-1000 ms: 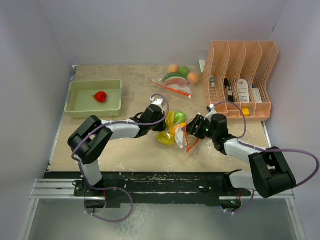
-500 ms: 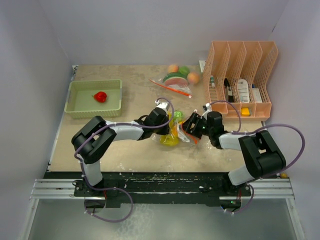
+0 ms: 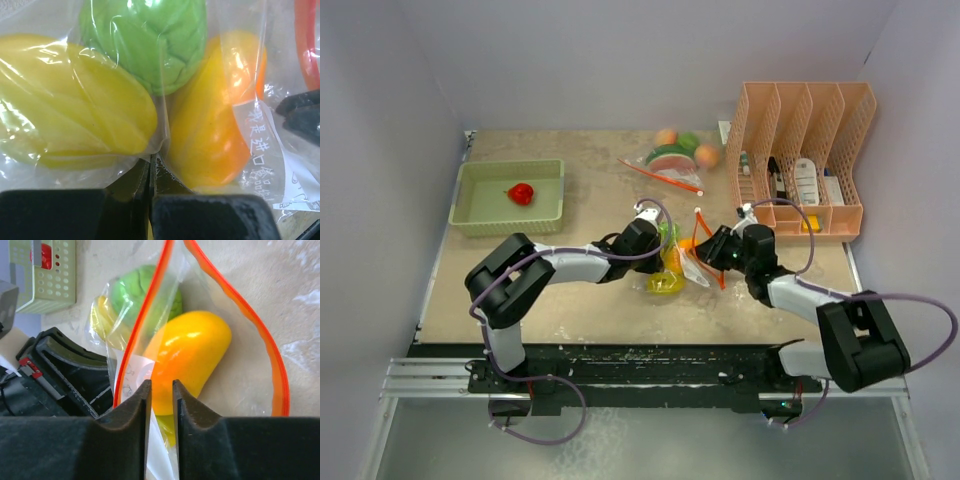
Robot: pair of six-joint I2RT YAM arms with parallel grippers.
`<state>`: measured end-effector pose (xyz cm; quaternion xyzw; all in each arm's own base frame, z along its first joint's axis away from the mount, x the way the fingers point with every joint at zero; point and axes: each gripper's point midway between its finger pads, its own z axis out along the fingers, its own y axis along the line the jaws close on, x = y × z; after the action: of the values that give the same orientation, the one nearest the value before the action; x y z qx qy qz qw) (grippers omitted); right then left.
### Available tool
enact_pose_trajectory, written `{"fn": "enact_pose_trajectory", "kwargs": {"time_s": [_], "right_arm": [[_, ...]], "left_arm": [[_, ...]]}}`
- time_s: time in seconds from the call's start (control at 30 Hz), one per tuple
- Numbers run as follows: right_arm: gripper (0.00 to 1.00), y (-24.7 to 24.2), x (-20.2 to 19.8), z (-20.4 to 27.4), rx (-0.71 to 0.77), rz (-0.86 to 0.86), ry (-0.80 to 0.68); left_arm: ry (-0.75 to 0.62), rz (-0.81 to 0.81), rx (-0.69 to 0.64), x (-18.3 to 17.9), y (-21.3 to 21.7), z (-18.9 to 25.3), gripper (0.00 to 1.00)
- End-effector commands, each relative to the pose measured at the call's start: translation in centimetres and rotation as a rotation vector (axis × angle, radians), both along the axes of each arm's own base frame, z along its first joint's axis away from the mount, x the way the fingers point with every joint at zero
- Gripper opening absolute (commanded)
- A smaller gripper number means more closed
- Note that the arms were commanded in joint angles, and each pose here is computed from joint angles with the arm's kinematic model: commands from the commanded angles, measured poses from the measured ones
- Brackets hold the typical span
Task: Open the zip-top bag and remove the fake food
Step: Pick up the fake fruit from the zipper food storage bag.
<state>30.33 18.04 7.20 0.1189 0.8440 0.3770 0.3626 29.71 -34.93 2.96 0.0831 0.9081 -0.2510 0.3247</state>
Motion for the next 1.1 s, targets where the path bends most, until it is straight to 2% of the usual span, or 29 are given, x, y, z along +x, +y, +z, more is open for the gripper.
{"fn": "enact_pose_trajectory", "kwargs": {"time_s": [0.0, 0.03, 0.1, 0.3, 0.53, 0.63, 0.7, 0.9, 1.07], "right_arm": [[0.36, -1.4, 0.4, 1.1, -0.083, -0.043, -0.049], [0.45, -1.4, 0.5, 1.0, -0.091, -0.045, -0.042], [0.55, -1.6, 0.9, 0.6, -0.104, -0.058, -0.021], [0.60, -1.0, 2.0, -2.0, -0.093, -0.057, 0.058], [0.80, 0.7, 4.0, -1.5, -0.069, 0.021, 0.004], [0.84, 1.4, 4.2, -2.2, -0.079, 0.065, 0.024], [0.79, 1.7, 4.2, -2.4, -0.082, 0.088, 0.031], [0.52, 1.1, 2.4, -2.6, -0.106, 0.090, 0.069], [0.48, -1.4, 2.1, -0.9, -0.190, 0.008, 0.042]], "left_arm": [[-0.023, -0.015, -0.063, 0.3, -1.5, 1.3, 0.00], [-0.021, -0.018, -0.063, 0.3, -1.5, 1.2, 0.00], [-0.016, -0.021, -0.065, 0.3, -1.7, 1.1, 0.00], [-0.025, -0.047, -0.068, 0.4, -2.2, 1.6, 0.00], [-0.023, -0.099, -0.040, 0.5, -2.9, 1.3, 0.00], [-0.022, -0.117, -0.040, 0.6, -3.3, 1.2, 0.00], [-0.022, -0.127, -0.045, 0.7, -3.7, 1.3, 0.00], [-0.013, -0.101, -0.050, 0.7, -3.3, 1.1, 0.00], [0.024, -0.040, -0.107, 1.2, -1.9, 0.8, 0.00]]}}
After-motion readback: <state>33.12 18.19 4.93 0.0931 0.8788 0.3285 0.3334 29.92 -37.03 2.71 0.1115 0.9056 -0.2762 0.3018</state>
